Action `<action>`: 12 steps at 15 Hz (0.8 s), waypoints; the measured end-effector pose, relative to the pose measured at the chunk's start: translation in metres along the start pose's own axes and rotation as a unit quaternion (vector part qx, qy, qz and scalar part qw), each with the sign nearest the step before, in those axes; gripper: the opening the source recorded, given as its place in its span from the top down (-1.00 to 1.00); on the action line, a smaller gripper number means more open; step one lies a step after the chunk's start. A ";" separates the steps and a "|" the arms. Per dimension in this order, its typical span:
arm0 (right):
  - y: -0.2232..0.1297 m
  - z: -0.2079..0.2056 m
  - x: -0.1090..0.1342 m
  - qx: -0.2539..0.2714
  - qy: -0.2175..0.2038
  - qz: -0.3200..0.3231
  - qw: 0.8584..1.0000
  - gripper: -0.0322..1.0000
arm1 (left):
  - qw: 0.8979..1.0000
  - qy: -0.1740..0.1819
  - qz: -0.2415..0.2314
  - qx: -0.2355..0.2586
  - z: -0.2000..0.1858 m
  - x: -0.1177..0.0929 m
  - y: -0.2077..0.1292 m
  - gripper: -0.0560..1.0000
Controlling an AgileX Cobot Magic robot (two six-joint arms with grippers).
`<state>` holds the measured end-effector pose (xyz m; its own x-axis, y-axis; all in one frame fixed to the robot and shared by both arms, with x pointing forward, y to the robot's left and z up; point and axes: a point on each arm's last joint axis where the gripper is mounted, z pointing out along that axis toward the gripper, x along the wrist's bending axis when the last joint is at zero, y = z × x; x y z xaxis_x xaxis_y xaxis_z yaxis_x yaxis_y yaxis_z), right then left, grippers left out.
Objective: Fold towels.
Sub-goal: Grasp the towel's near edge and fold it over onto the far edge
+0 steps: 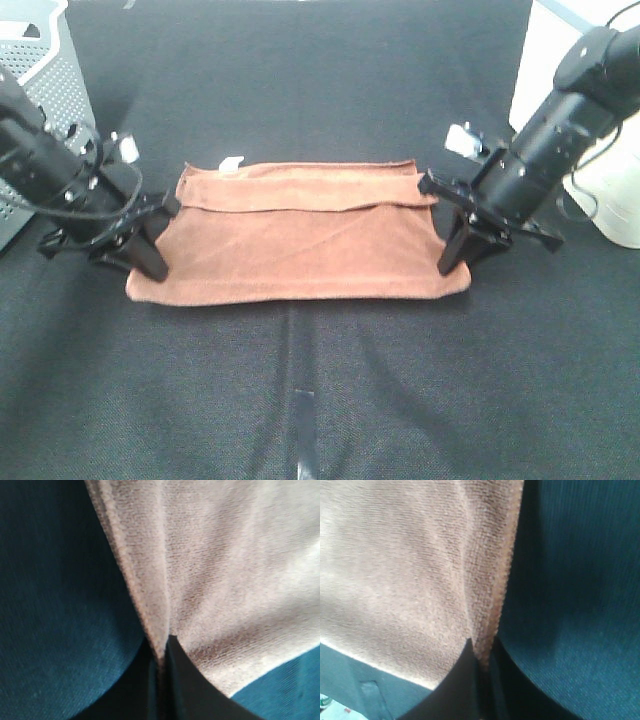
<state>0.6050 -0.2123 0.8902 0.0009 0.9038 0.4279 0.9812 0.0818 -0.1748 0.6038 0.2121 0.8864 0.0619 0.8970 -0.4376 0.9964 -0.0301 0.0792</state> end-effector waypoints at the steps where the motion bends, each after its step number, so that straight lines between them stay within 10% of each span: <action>1: 0.001 0.000 0.000 -0.004 -0.001 0.000 1.000 0.94 | 1.000 0.002 0.001 -0.001 0.001 0.001 -0.001 0.88; 12: 0.080 -0.075 0.035 -0.176 -0.026 -0.096 0.979 0.94 | 0.978 0.004 0.024 -0.208 -0.049 -0.025 0.089 0.88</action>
<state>0.6979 -0.2059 0.9581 -0.1903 0.9072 0.3753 0.9683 0.1105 0.2239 0.6878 0.2082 0.9481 0.1053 0.9024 -0.4178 0.8830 0.1084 0.4567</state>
